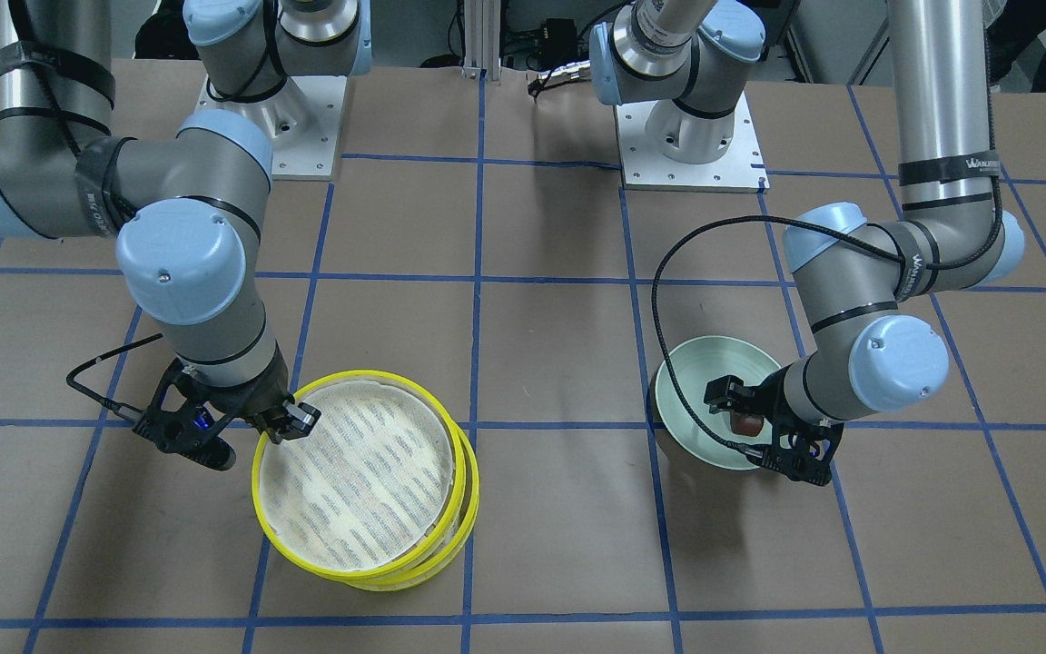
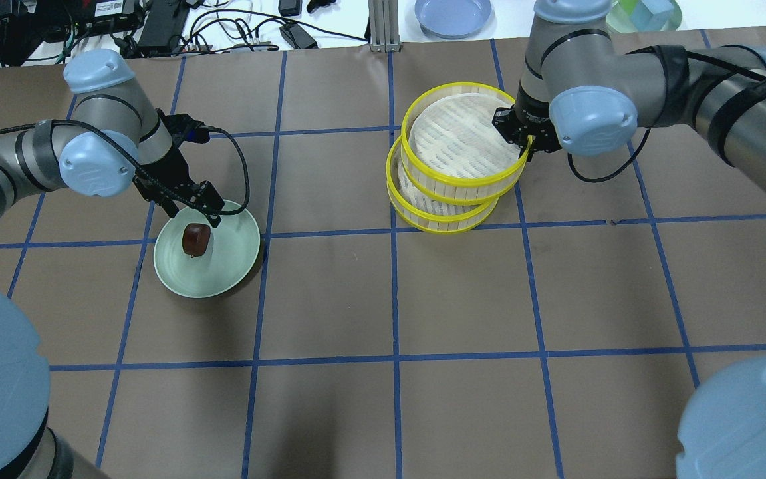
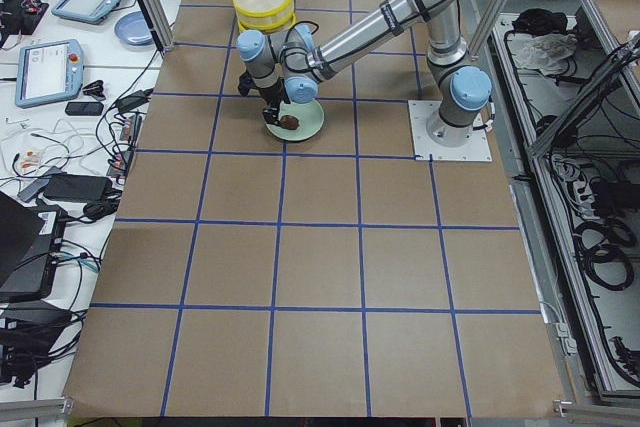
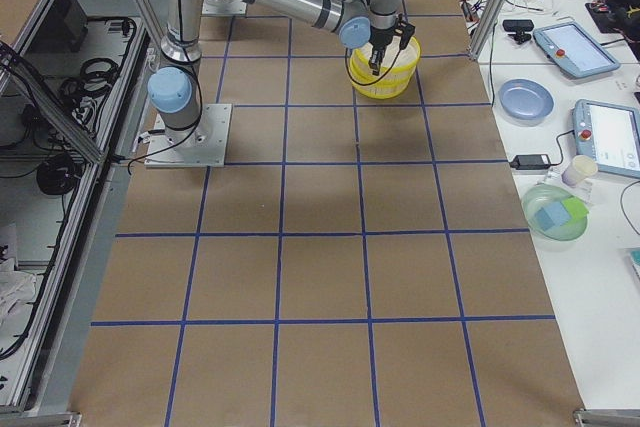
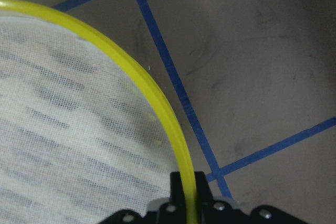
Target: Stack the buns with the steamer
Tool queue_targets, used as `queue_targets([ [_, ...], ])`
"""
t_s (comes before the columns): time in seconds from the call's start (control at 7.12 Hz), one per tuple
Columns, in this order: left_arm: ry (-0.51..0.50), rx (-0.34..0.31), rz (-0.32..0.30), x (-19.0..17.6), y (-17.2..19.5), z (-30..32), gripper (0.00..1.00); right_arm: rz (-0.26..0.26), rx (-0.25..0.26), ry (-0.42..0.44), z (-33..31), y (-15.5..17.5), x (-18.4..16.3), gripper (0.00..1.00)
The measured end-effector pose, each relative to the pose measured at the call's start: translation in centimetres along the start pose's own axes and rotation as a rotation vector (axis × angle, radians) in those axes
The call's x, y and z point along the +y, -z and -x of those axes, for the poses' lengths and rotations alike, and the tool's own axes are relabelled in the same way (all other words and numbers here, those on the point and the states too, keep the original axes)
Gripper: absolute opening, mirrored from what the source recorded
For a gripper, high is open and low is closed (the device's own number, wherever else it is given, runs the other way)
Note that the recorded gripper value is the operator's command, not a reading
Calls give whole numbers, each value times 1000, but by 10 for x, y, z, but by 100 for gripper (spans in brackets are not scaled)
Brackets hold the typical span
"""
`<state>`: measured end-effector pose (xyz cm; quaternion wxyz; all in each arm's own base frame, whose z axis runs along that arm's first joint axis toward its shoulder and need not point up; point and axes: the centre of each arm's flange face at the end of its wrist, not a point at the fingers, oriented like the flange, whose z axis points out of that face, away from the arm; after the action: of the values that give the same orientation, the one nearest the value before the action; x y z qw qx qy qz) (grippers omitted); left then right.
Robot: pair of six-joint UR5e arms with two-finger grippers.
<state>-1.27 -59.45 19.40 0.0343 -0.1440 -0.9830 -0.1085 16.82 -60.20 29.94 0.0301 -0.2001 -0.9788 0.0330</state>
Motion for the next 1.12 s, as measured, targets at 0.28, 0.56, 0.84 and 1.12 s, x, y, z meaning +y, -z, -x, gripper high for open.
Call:
queue_targets([
  [0.28,86,15,34,-1,-17,1,26,4,1,-5,3,-4,3,0],
  [0.56,146,17,45,-2,-21,2,0,-8,-7,-12,5,-5,2,0],
  [0.84,183,7,21,-5,-11,3,0,-9,-10,-24,7,-7,3,0],
  [1.12,218,-14,-36,-10,18,5,0,-8,-13,-20,13,-8,8,0],
])
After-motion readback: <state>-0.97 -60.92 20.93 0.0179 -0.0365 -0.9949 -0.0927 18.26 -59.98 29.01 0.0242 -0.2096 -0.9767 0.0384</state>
